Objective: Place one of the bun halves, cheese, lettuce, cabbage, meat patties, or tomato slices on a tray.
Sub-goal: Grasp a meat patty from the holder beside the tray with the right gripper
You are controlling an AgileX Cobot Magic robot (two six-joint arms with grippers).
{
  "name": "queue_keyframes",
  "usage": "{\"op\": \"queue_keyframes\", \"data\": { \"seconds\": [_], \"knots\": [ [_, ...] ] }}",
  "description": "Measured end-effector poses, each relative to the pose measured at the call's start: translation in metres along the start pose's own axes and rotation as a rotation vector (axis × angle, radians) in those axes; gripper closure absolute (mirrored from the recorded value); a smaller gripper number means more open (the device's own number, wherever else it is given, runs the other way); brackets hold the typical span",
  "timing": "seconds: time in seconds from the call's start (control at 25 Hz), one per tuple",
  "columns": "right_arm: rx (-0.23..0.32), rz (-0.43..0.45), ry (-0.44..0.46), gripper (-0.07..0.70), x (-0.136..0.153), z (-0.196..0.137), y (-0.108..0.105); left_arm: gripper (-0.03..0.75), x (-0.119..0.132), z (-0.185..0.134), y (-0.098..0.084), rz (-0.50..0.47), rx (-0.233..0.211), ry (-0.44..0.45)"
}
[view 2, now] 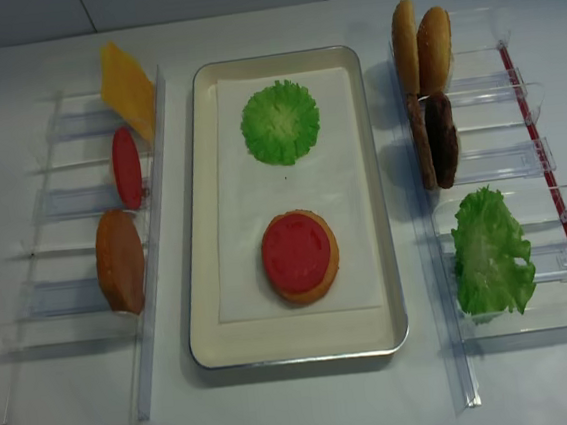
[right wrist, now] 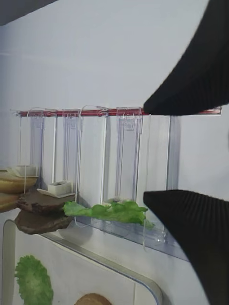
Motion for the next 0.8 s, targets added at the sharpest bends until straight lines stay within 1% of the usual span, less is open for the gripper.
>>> {"op": "queue_keyframes", "data": {
  "seconds": [0.08, 0.16, 0.2, 0.4, 0.52, 0.6, 0.72, 0.8],
  "knots": [
    [0.002, 0.002, -0.016, 0.251, -0.001, 0.002, 0.000, 0.484, 0.000, 0.000, 0.000, 0.000, 0.000, 0.000],
    [0.005, 0.013, -0.002, 0.251, 0.000, 0.006, 0.001, 0.484, 0.000, 0.000, 0.000, 0.000, 0.000, 0.000],
    [-0.002, 0.023, 0.017, 0.251, 0.003, 0.008, 0.001, 0.484, 0.000, 0.000, 0.000, 0.000, 0.000, 0.000],
    [0.005, 0.060, 0.160, 0.251, 0.020, 0.029, 0.001, 0.484, 0.000, 0.000, 0.000, 0.000, 0.000, 0.000],
    [0.012, 0.076, 0.219, 0.251, 0.028, 0.052, -0.001, 0.484, 0.000, 0.000, 0.000, 0.000, 0.000, 0.000],
    [0.024, 0.103, 0.245, 0.251, 0.034, 0.072, -0.001, 0.484, 0.000, 0.000, 0.000, 0.000, 0.000, 0.000],
    [0.040, 0.181, 0.271, 0.251, 0.046, 0.105, 0.004, 0.484, 0.000, 0.000, 0.000, 0.000, 0.000, 0.000],
    [0.065, 0.239, 0.315, 0.251, 0.059, 0.123, 0.007, 0.484, 0.000, 0.000, 0.000, 0.000, 0.000, 0.000]
  ]
}}
Point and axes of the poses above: a point on each arm's last joint axis where the gripper is mounted, x pointing out along that axis toward the gripper, y along the wrist's bending axis when the last joint is at zero, z = x × y, the point moved 2 cm from there along x, pointing out along that axis toward the gripper, and after that the axes turned 8 degrees about -x, right-handed, at the moved point
